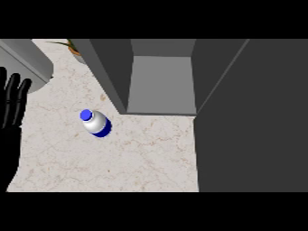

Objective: Pick up the bottled water, place it into the cabinet and close the cabinet

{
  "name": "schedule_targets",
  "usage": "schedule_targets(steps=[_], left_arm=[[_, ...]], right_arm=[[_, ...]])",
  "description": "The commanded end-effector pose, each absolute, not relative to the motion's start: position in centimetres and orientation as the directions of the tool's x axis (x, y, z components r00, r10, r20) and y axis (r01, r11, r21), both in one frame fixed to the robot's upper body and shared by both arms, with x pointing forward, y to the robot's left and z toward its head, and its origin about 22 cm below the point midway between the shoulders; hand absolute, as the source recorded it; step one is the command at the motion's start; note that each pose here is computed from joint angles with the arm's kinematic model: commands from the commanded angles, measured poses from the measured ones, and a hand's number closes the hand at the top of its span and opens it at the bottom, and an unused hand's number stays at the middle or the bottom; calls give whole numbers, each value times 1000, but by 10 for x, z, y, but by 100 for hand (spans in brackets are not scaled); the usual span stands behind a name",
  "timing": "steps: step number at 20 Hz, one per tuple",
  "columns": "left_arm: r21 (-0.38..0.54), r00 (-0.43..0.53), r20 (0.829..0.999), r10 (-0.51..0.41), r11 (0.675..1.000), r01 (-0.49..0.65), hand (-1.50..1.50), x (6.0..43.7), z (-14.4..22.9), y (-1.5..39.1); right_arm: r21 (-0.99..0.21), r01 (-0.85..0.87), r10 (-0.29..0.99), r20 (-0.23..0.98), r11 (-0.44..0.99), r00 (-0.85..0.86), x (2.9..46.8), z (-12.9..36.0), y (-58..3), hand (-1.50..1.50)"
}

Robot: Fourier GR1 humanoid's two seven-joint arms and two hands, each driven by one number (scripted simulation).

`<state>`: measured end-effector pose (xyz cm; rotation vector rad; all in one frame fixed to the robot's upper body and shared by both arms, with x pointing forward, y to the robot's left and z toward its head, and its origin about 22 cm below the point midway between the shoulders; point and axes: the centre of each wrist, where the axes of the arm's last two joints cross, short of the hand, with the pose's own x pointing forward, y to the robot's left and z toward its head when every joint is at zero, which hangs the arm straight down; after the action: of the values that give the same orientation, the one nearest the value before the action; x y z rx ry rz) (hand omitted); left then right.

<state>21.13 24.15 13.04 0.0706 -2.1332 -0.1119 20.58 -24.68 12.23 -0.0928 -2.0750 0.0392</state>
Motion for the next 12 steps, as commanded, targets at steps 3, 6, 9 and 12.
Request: schedule_targets(steps=[3, 6, 9, 12], left_arm=[[96, -532, 846, -18, 988, 118, -150, 229, 139, 253], [91, -545, 835, 72, 959, 267, -150, 244, 134, 260], [-36, -256, 960, 116, 954, 297, -150, 242, 103, 249], [-39, -232, 966, 115, 951, 307, -150, 220, 108, 250]], right_arm=[[-48, -19, 32, 869, 999, -493, 197, 121, -241, -150], [-62, -100, -4, 836, 993, -549, 180, 132, -247, -150], [49, -208, -110, 949, 977, -297, 173, 124, -232, -150], [54, -196, -110, 952, 979, -286, 142, 134, -242, -150]])
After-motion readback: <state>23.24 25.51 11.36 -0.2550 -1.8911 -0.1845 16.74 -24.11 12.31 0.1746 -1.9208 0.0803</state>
